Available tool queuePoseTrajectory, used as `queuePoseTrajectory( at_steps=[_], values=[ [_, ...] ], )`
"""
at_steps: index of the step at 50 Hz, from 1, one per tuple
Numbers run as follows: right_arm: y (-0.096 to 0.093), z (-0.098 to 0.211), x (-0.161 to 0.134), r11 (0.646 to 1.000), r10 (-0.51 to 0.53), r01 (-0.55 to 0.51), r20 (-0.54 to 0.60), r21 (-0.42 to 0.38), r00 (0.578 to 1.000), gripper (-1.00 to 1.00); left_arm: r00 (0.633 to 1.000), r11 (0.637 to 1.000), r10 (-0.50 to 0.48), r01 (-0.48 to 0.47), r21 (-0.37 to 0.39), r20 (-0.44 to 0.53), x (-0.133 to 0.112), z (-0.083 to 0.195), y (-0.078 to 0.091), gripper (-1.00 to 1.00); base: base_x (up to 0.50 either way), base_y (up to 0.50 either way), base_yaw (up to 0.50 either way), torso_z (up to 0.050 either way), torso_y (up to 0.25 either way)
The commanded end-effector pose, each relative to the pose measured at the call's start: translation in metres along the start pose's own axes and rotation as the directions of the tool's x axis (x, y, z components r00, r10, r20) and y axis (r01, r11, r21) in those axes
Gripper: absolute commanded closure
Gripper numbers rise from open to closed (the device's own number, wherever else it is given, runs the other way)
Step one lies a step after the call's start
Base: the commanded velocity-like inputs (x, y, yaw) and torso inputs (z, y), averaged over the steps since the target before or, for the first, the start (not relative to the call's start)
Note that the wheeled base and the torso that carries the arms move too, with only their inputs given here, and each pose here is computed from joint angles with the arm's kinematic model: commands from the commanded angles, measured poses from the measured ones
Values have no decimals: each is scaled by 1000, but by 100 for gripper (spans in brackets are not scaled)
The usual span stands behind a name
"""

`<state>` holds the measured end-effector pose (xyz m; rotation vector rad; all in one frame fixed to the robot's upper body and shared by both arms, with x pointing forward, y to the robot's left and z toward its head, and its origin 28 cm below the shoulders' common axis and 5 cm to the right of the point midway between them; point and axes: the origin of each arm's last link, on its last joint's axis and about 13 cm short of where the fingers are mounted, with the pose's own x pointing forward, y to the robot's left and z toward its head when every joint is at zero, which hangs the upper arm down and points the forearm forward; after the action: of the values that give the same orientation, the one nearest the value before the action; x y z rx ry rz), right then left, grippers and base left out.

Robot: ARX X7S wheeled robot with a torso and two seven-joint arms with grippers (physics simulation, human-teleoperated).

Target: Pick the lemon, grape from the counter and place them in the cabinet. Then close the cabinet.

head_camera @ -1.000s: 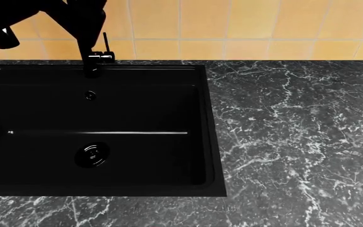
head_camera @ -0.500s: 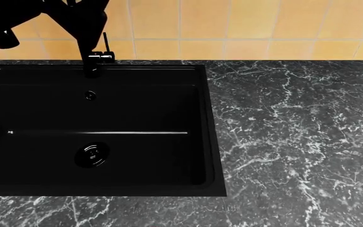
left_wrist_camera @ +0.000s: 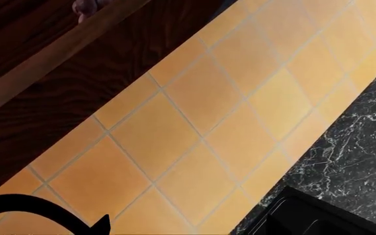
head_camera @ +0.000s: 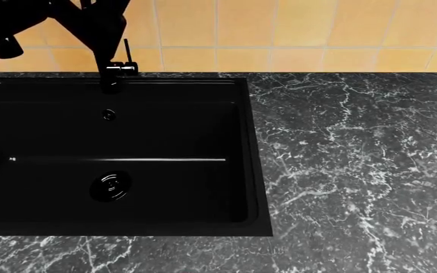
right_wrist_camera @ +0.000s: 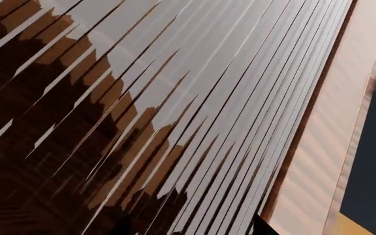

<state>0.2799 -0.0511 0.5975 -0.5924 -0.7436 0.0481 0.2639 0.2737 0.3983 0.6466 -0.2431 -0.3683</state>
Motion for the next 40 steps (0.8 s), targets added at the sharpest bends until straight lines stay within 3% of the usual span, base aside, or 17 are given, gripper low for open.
queuePoseTrajectory(
  at_steps=[1,15,27,33,40],
  values=[
    [27,-16,3,991,115,-103,-143,89,983,-100,1000,1000,1,-1,-3,-1,0,-2,0,-100,13,3,3,0,0],
    [41,-33,0,976,202,-217,-298,-18,933,-100,1000,1000,1,-1,-4,-2,0,-3,-1,-100,4,0,0,0,0],
    [45,-51,-2,910,274,-377,-434,-171,858,-100,1000,1000,0,0,-5,-3,0,-3,-1,-100,6,0,0,-2,0],
    [49,-58,-1,885,296,-422,-460,-198,837,-100,1000,1000,3,-3,-4,-4,-1,-2,0,-100,6,0,0,-2,0],
    [53,-58,0,873,329,-444,-428,-203,842,-100,1000,1000,7,-7,-4,-5,-1,-3,1,-100,3,0,-2,-2,0]
  ],
)
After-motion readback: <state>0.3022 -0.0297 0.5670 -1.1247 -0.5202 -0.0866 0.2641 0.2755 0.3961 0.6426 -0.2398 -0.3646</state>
